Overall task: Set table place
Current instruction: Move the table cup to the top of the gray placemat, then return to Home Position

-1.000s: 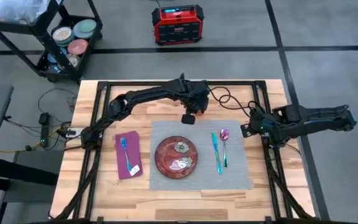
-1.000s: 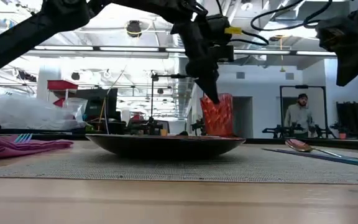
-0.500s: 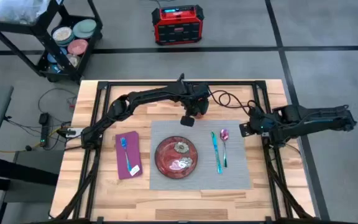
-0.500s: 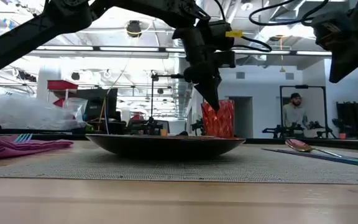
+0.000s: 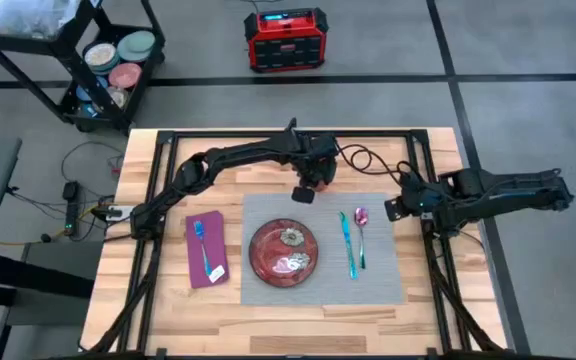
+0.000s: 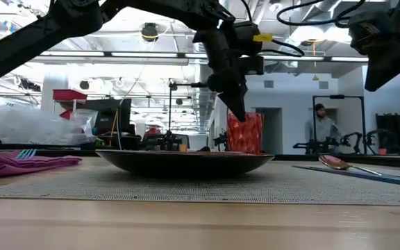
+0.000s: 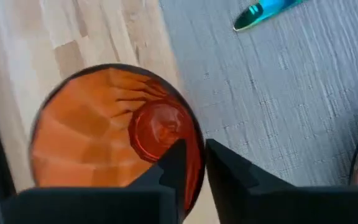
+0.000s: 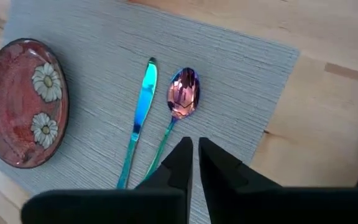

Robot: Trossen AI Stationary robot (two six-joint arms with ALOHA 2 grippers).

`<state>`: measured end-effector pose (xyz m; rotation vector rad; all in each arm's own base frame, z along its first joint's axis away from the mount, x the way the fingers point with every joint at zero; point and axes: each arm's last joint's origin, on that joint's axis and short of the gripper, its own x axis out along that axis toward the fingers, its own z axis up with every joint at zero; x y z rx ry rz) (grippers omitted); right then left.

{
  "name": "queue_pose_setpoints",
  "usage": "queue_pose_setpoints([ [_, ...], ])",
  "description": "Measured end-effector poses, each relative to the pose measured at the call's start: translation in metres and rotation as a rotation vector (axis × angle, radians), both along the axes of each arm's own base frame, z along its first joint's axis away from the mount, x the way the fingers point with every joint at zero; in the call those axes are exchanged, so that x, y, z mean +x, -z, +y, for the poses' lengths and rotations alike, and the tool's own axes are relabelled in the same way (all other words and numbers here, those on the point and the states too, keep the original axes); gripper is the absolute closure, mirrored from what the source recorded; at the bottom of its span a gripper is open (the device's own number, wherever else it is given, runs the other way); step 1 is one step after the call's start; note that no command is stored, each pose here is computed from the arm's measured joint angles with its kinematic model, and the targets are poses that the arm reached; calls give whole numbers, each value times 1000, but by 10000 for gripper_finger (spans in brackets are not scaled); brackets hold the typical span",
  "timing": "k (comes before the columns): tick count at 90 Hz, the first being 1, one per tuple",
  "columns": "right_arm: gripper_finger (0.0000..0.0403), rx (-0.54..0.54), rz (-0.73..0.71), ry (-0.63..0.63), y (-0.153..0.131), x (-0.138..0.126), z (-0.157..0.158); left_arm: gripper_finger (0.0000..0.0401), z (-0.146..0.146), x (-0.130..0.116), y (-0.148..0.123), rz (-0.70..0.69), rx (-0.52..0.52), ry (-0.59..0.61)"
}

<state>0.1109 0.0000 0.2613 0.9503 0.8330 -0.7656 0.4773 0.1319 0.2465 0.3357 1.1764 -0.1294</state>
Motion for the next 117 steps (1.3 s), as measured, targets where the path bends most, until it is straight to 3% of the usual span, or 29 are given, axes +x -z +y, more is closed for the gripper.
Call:
queue_pose_setpoints([
  [26,351,-19,15,-19,0,-1,0,297,-3,4,-11,-15,177,-68],
  [36,351,-52,40,-3,1,-3,-1,293,-8,-6,-49,-117,244,-92],
  [42,351,-57,45,-1,2,-4,-2,293,-9,-14,-83,-248,254,-133],
  [56,351,-57,44,-1,2,-4,-2,295,-4,-39,-124,-391,75,-269],
  [65,351,-68,45,-16,1,-4,-1,305,-9,-57,-136,-358,5,-352],
  [86,351,-276,128,-33,1,-21,-4,368,-30,-125,-178,-269,-87,-496],
  [93,351,-270,61,-65,-3,-34,-1,393,-45,-149,-193,-328,-94,-480],
  [102,351,-243,-135,-153,-2,-43,5,394,-69,-183,-201,-455,-129,-446],
  [110,351,-220,-358,-232,8,-40,14,398,-91,-213,-184,-577,-177,-431],
  [117,351,-238,-501,-261,26,-33,23,399,-110,-237,-153,-689,-241,-433],
])
